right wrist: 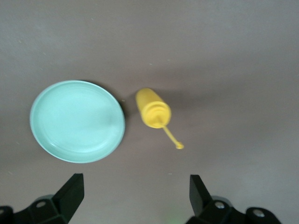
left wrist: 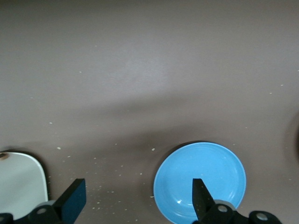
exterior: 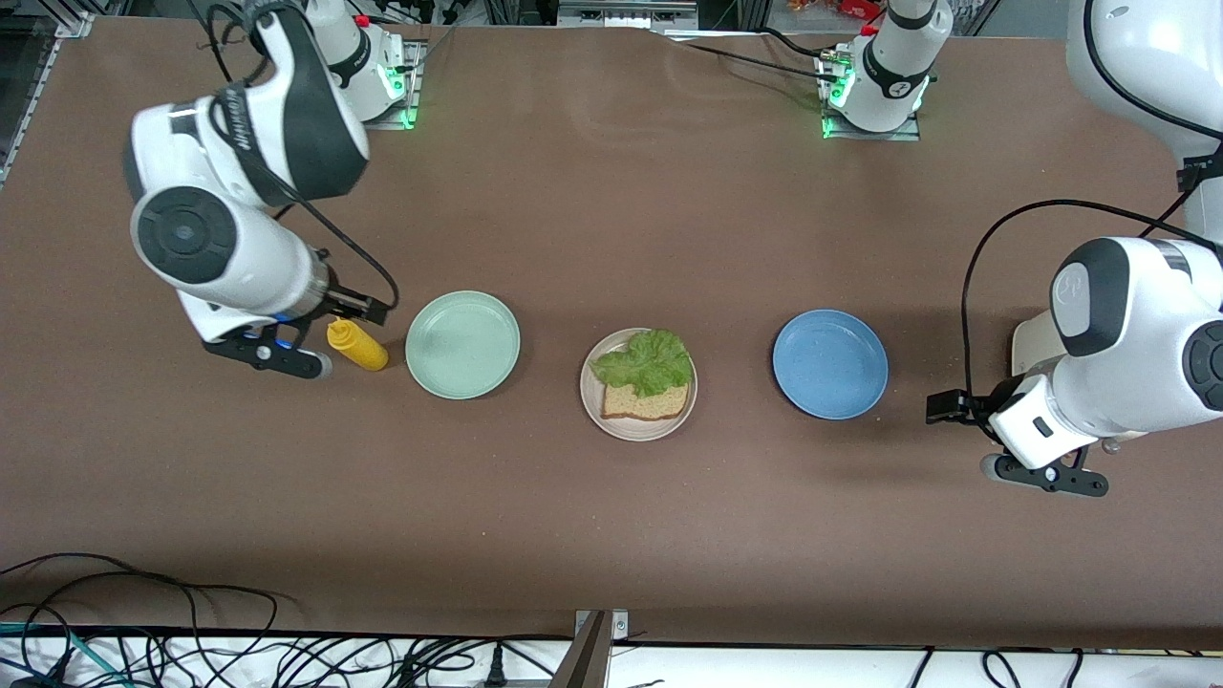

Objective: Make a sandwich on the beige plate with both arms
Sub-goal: 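Move the right gripper to the mustard while the left gripper reaches the toaster, then grasp the mustard bottle with the right gripper while the left grasps bread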

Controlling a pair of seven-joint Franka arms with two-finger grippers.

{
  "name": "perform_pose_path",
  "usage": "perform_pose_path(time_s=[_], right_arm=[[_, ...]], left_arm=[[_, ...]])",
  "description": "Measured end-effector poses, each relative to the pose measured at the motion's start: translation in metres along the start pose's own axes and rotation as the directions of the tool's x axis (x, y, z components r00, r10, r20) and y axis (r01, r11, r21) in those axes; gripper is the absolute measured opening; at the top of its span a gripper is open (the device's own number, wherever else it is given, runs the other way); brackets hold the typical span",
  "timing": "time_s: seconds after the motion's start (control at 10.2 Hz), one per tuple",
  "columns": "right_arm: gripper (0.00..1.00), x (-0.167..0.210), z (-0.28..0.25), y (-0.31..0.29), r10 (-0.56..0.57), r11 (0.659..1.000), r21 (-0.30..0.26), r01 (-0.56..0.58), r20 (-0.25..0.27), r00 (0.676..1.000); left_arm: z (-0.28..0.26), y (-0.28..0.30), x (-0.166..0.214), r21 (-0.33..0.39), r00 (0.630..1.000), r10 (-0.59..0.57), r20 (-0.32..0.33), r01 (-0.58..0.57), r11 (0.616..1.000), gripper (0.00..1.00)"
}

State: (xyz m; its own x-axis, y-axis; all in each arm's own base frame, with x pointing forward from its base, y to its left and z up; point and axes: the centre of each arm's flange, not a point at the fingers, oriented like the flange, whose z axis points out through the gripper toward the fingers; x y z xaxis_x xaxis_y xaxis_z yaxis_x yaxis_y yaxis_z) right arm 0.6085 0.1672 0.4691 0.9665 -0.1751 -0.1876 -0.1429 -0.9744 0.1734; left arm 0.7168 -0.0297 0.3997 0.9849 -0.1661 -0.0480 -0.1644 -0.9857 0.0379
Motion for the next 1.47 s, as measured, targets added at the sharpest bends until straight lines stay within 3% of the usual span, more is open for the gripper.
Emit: perform_pose_path(time_s=[0.2,0.39,0.59,0.79,0.98,1.18,1.47], right_arm=[[1.0,-0.003,-0.001,0.053,-0.135,0.991,0.01,0.135,0.006,0.991],[1.0,0.0,0.006,0.106,-0.293,0.955,0.047,0.293,-0.012,0.956],[1.0,0.008,0.03,0.165,-0.445,0.881,0.16,0.445,-0.041,0.895],[1.0,0.012,0.058,0.215,-0.536,0.8,0.252,0.544,-0.105,0.838],[1.0,0.014,0.09,0.233,-0.635,0.685,0.289,0.669,-0.214,0.743],[1.0,0.016,0.122,0.239,-0.701,0.544,0.32,0.776,-0.335,0.629],[1.0,0.034,0.183,0.244,-0.723,0.286,0.296,0.911,-0.557,0.408]], left_arm=[[-0.014,-0.007,-0.004,0.036,1.0,-0.001,-0.005,0.001,0.999,1.0],[-0.027,-0.031,-0.016,0.044,0.999,-0.039,0.022,0.038,0.998,1.0],[-0.029,-0.059,-0.028,0.062,0.996,-0.067,0.063,0.064,0.996,1.0],[-0.033,-0.076,-0.035,0.124,0.995,-0.029,0.093,0.017,0.992,1.0],[-0.036,-0.109,-0.046,0.123,0.994,0.005,0.113,-0.019,0.992,1.0],[-0.036,-0.15,-0.06,0.113,0.993,0.004,0.119,-0.017,0.993,1.0],[-0.026,-0.18,-0.074,0.109,0.989,-0.021,0.143,0.006,0.994,1.0]])
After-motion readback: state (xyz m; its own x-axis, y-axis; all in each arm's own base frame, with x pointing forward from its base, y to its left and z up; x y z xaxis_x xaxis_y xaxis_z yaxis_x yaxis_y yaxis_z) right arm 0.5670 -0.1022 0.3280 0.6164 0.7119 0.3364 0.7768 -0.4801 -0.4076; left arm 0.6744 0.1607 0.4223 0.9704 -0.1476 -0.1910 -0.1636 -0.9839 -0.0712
